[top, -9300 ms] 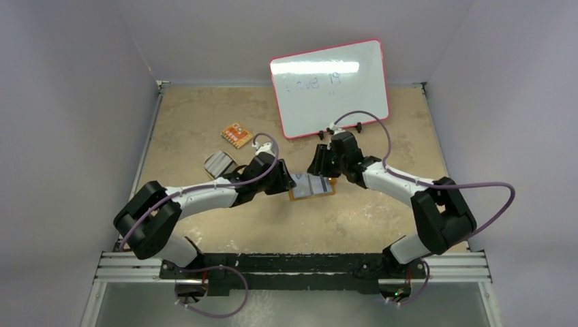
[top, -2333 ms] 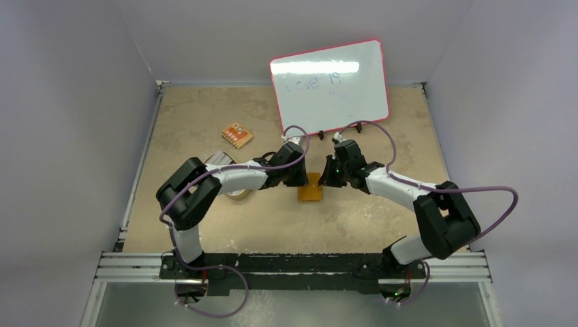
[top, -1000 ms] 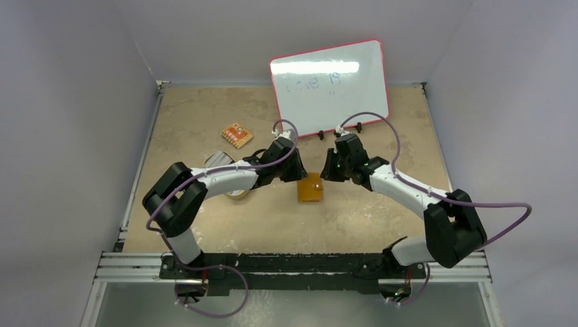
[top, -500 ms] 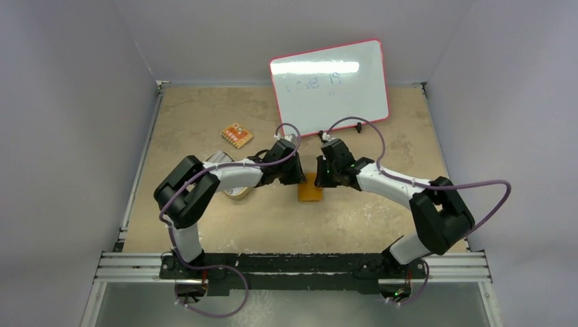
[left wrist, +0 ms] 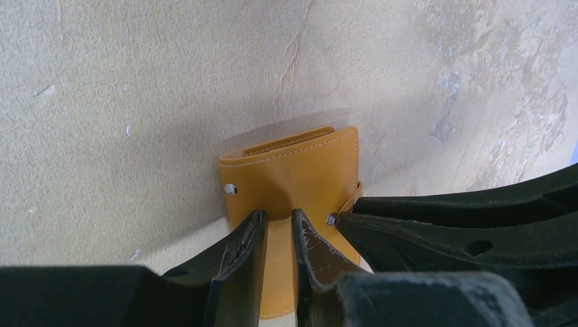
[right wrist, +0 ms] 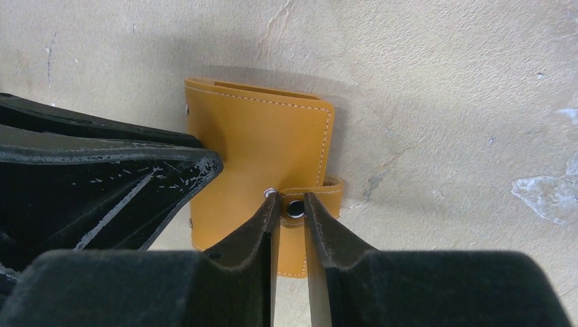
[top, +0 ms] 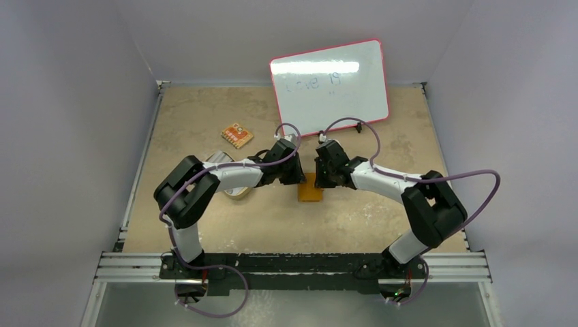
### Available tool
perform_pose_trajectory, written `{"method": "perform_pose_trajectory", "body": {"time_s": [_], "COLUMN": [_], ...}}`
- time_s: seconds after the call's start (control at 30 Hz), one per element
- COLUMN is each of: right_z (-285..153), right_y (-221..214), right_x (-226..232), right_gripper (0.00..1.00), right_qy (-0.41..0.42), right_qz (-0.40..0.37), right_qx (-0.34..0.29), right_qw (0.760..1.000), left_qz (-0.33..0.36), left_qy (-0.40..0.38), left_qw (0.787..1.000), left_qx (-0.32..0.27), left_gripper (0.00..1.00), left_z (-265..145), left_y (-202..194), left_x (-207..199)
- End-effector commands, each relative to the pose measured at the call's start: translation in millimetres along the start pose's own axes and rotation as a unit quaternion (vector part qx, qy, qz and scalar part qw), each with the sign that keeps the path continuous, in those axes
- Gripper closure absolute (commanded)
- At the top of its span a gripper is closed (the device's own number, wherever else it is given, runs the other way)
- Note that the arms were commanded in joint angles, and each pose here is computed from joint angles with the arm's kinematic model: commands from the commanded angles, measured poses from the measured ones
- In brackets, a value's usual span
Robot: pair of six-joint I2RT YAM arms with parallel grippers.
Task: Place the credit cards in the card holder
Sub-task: Close the card holder at the center of the board.
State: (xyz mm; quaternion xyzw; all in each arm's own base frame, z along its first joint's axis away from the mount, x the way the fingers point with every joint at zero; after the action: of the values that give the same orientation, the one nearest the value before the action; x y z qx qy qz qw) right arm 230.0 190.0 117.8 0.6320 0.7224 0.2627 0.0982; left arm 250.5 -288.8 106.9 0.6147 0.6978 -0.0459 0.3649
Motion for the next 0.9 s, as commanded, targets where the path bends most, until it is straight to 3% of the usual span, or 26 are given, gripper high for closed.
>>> {"method": "perform_pose_trajectory", "body": {"time_s": [0.0, 0.2, 0.43, 0.87], "right_z": [8, 5, -8, -6], "right_y": [0, -2, 6, 4], "right_x": [4, 13, 18, 22], "right_gripper": [0.77, 0.79, 0.95, 0.94], "right_qy": [-0.027, -0.040, -0.027, -0.005], "right_qz": [-0.017, -0.031, -0.013, -0.004], "right_qx": [-0.001, -0.006, -0.039, -0.031], "right_qw": [0.999, 0.999, 0.999, 0.999], "left_qz": [0.009, 0.006, 0.004, 0.000], "left_qy": [0.023, 0.023, 0.026, 0.027], "left_qw": [1.000, 1.000, 1.000, 1.000], "left_qx": [-0.006, -0.008, -0.010, -0.006], "left_gripper": [0.81, 0.81, 0.81, 0.81], "left_z": [0, -1, -1, 2], "left_y": [-1, -2, -3, -7], "left_x": [7, 9, 10, 13]}}
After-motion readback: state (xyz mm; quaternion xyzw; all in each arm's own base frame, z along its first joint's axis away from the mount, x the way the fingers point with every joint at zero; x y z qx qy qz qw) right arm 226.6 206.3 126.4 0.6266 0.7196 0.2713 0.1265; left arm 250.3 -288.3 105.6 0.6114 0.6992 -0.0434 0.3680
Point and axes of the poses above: each gripper's point midway between its finger pads, its own z axis out along the fingers, its own x axis along the line the jaws close on, y = z × x, the point moved 10 cm from there along -z, back along the fingers, and after that the axes turned 5 degrees about -z, right-handed, at the moved point
